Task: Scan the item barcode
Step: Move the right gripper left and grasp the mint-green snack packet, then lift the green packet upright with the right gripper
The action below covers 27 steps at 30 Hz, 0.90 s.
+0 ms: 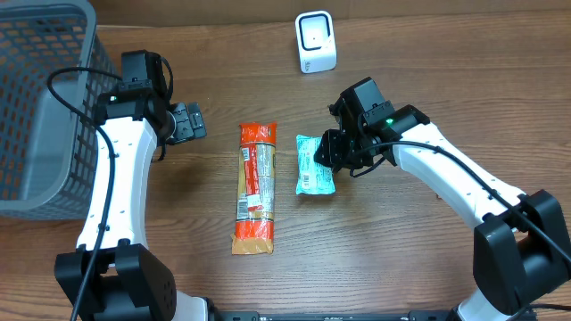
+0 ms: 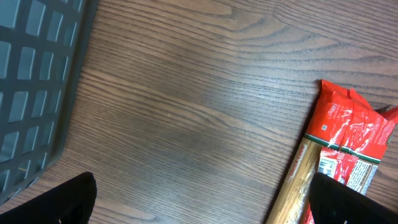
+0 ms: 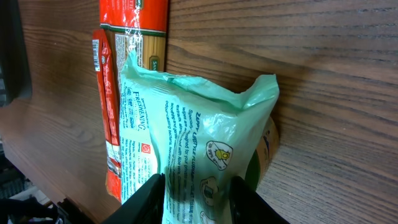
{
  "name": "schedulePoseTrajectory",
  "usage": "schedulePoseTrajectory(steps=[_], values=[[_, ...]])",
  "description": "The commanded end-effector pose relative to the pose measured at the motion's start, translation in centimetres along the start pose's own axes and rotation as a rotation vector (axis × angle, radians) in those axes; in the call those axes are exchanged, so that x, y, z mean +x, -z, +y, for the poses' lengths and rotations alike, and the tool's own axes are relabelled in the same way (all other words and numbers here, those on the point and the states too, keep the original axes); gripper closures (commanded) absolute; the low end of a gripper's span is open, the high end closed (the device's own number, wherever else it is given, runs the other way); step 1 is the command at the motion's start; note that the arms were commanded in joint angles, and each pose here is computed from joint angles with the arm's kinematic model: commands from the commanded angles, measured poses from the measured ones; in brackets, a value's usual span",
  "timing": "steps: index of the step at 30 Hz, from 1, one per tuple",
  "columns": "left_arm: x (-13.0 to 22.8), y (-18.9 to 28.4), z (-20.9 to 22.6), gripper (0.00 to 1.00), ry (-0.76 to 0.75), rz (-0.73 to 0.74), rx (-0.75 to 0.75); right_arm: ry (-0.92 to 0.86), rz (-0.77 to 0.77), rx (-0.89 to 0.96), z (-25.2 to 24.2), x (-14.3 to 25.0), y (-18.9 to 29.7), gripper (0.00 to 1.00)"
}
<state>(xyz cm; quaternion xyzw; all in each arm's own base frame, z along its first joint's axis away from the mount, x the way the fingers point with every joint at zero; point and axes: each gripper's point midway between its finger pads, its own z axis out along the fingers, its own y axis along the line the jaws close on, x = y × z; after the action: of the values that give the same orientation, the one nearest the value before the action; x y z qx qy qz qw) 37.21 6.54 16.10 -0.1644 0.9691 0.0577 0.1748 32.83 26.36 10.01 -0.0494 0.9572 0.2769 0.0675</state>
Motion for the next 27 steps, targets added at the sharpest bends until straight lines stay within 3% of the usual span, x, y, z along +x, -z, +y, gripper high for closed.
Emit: schedulePoseTrajectory(steps=[1,11,14,19,27], values=[[0.2,-0.2,0.2,0.01,-0.006,0.006,-0.007,0.002,-0.007,0.001,0.0,0.0,0.2,0.64],[0.1,-0.2,0.3,0.00,-0.006,0.005,-0.008,-0.009,0.009,0.020,-1.1,0.9,-0.7,0.64],[0.2,-0.2,0.2,0.00,-0.006,0.006,-0.008,-0.009,0.009,0.020,-1.2,0.9,-0.8,0.72],[0.1,-0.2,0.3,0.00,-0.006,0.005,-0.008,-0.005,0.001,0.012,-1.0,0.7,-0.7,0.96],[0.1,-0.2,0.3,0.00,-0.006,0.005,-0.008,0.059,0.003,-0.003,0.9,0.2,1.9,0.96]])
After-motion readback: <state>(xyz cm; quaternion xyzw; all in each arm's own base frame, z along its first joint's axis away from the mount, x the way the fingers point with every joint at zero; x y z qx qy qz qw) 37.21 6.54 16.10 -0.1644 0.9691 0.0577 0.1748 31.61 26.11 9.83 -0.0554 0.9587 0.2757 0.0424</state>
